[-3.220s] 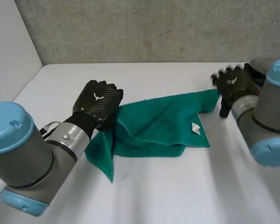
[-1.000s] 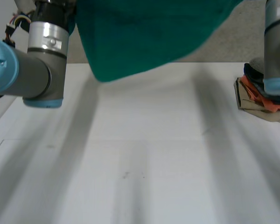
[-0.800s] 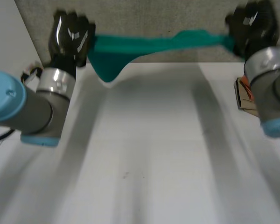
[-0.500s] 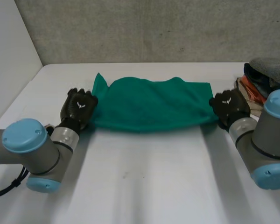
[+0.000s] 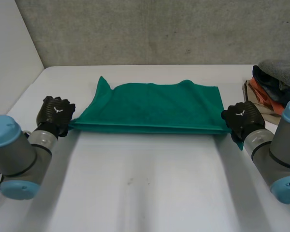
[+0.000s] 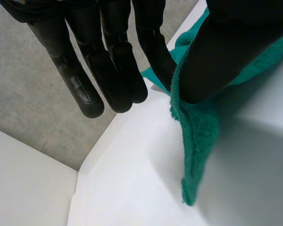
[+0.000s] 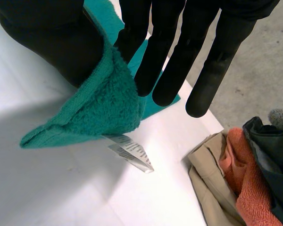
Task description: Fold the laundry.
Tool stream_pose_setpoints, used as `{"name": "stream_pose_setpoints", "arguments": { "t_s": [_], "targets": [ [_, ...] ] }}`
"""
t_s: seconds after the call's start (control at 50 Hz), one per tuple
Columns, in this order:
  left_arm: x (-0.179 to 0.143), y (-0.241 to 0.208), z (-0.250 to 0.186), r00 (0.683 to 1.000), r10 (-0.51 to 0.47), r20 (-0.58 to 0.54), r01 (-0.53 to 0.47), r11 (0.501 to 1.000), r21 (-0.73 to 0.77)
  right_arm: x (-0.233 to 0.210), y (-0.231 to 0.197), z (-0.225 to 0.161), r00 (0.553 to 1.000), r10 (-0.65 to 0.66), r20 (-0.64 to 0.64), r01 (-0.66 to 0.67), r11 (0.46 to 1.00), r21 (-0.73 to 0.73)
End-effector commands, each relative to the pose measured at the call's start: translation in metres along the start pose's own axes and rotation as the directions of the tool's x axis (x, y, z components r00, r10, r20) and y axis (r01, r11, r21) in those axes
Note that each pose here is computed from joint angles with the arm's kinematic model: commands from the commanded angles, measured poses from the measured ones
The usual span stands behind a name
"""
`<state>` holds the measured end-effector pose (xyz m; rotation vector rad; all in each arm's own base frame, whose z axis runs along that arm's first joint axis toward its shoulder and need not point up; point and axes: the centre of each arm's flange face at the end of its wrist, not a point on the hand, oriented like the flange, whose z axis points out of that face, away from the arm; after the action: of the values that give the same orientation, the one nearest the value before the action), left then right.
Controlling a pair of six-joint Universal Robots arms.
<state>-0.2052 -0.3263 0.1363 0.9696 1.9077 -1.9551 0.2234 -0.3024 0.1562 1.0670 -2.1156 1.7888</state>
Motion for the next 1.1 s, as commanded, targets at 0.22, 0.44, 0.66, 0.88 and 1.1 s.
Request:
{"name": "stream_pose_setpoints", "arguments": {
  "t_s": [0.22,0.44,0.66,0.88,1.1],
  "targets": [
    [-0.039,-0.066,-0.133,0.95,0.175,-0.257,-0.235,0.945,-0.226,0.049,-0.034,-0.121,0.893,-0.311,0.325,0.405,0.871,-0.278],
    [-0.02,-0.059,-0.097,0.917,0.309,-0.252,-0.346,0.931,-0.116,0.054,-0.002,-0.08,0.922,-0.234,0.31,0.34,0.872,-0.352],
    [-0.007,-0.075,0.016,0.937,0.344,-0.063,-0.339,0.937,0.085,0.052,-0.028,0.0,0.93,-0.365,0.047,0.365,0.899,-0.241],
    [-0.102,-0.218,0.054,0.826,-0.053,0.561,-0.378,0.686,0.621,0.149,-0.176,0.026,0.745,0.032,-0.666,0.344,0.838,0.424],
    [-0.119,-0.196,0.046,0.883,-0.209,0.421,-0.122,0.763,0.635,0.132,-0.177,0.027,0.791,0.06,-0.609,0.334,0.791,0.512]
  ]
}}
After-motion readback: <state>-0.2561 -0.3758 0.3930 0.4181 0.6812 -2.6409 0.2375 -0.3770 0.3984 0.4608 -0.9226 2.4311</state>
